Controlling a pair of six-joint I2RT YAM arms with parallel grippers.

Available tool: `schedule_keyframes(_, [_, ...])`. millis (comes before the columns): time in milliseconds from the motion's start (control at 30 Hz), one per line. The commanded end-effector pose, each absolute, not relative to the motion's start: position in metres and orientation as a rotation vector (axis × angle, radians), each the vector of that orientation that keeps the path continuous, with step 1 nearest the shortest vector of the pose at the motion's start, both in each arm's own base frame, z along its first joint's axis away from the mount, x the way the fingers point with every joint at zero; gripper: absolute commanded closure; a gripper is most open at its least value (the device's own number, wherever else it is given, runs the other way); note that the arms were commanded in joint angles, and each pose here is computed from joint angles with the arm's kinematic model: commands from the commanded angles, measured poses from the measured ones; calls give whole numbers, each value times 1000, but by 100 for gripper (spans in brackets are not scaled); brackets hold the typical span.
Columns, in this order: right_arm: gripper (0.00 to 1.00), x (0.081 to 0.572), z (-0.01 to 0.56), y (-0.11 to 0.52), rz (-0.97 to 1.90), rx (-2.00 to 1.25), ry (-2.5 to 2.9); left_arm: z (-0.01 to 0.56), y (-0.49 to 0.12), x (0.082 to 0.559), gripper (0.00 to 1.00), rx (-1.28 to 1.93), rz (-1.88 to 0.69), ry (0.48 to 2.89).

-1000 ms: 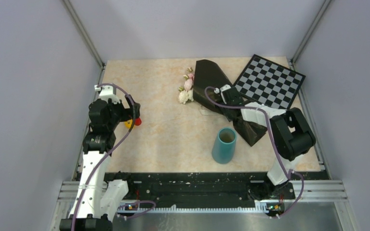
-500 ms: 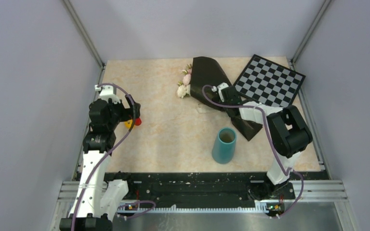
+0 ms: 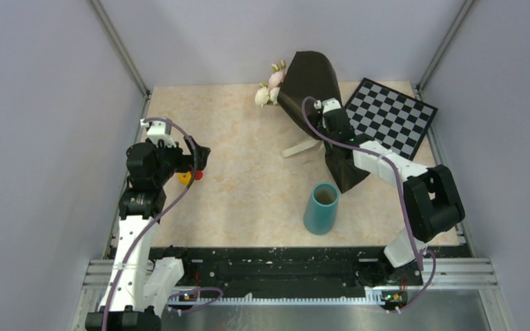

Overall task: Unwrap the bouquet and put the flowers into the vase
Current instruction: Pick up the fake flower at the center of the board.

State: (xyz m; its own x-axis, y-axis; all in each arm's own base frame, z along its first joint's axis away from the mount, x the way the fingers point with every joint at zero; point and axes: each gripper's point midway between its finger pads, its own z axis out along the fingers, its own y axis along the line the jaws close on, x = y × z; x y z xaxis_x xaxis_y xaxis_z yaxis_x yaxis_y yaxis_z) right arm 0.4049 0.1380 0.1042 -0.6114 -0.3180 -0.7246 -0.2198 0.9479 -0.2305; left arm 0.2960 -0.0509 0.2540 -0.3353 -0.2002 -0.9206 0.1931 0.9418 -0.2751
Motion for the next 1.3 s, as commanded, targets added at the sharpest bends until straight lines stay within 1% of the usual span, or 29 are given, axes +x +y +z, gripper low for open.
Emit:
schedule_keyframes(0, [100, 437, 220, 159, 2, -178, 1974, 285, -76, 298, 1, 51, -570, 1762])
schedule_keyframes(167, [100, 451, 289, 165, 43, -156, 1850, 322, -86, 293, 1, 64, -641, 1684])
schedule_keyframes(300, [100, 453, 338, 178, 152, -135, 1756, 352, -92, 287, 1, 100, -674, 1622])
schedule_keyframes(433, [100, 442, 379, 198, 322, -151, 1676, 386, -112, 273, 1, 183, -787, 1545])
schedule_keyframes(600, [100, 413, 420, 232, 585, -235, 1588, 425, -141, 254, 1, 274, -950, 1419])
schedule_keyframes(767, [100, 377, 447, 267, 809, -337, 1531, 445, -165, 244, 1, 308, -1041, 1337])
schedule_keyframes(1033, [100, 321, 475, 336, 1066, -521, 1460, 460, -207, 233, 1, 414, -1151, 1271])
schedule_keyframes(1133, [100, 301, 476, 365, 1162, -599, 1446, 462, -207, 233, 1, 413, -1142, 1280])
schedule_keyframes(1267, [100, 276, 468, 401, 1263, -692, 1451, 457, -194, 236, 1, 345, -1063, 1287])
